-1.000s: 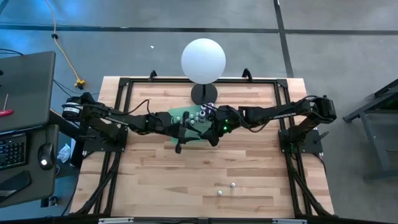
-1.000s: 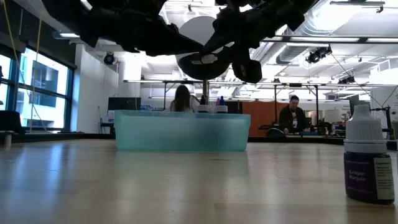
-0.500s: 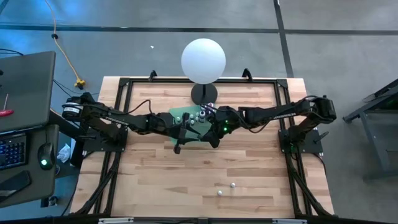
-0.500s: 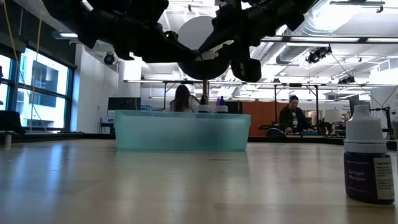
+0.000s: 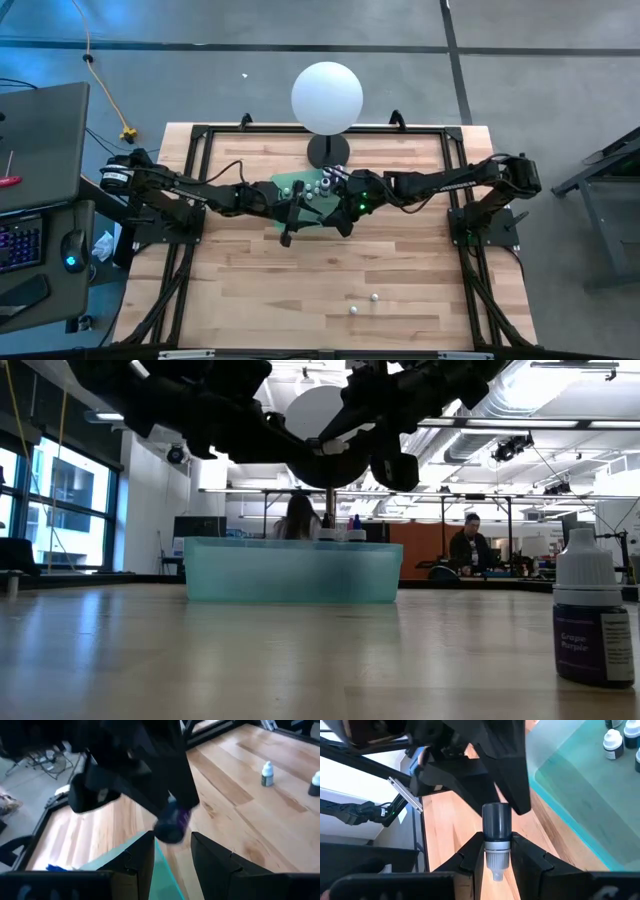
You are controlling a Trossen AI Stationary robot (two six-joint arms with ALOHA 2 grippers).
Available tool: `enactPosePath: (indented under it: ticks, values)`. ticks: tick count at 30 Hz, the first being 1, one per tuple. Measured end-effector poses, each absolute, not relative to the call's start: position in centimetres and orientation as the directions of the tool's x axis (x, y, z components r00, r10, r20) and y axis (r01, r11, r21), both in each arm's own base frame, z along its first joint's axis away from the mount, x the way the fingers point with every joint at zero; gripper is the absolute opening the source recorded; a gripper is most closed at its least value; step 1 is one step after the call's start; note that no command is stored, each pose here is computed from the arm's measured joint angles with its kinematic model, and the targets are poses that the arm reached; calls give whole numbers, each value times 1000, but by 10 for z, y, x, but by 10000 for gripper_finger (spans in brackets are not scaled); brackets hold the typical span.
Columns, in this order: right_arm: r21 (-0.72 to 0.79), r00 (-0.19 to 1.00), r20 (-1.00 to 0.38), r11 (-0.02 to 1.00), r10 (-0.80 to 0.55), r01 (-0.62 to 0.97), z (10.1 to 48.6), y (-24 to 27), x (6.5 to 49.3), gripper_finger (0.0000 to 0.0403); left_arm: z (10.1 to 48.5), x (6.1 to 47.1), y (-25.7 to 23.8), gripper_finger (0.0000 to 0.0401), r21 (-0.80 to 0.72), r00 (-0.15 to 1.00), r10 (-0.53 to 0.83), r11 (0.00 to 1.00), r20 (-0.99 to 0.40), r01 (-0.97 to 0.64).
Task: Pick & Place food coloring
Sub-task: Put the small purple food coloring bottle into the green bin
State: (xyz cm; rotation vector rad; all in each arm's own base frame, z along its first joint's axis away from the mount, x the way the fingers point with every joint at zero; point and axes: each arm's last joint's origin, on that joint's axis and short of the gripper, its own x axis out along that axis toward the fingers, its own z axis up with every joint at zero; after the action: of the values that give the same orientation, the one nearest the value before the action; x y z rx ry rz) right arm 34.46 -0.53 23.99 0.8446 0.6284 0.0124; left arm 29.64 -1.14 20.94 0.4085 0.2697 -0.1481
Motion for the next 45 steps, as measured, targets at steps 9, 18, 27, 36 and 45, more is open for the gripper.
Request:
enactPosePath:
  ticks: [9,18,27,36,45]
  values:
    - [703,818,-514,674,260,227,240,-5,344,78,215,298,-13,124,374,961,-148,899,-233,229]
    - [702,818,-514,674,258,228,240,-5,345,78,215,297,-13,124,375,960,-149,898,-235,231]
    - [702,833,-497,678,244,220,242,-5,346,78,215,297,-13,121,376,961,-148,898,-235,231]
    - [672,835,-504,708,220,218,241,-6,346,78,214,297,-13,65,372,957,-151,897,-247,237]
    - [615,854,-510,737,103,279,241,-10,346,111,210,296,-14,84,337,947,-151,909,-284,246]
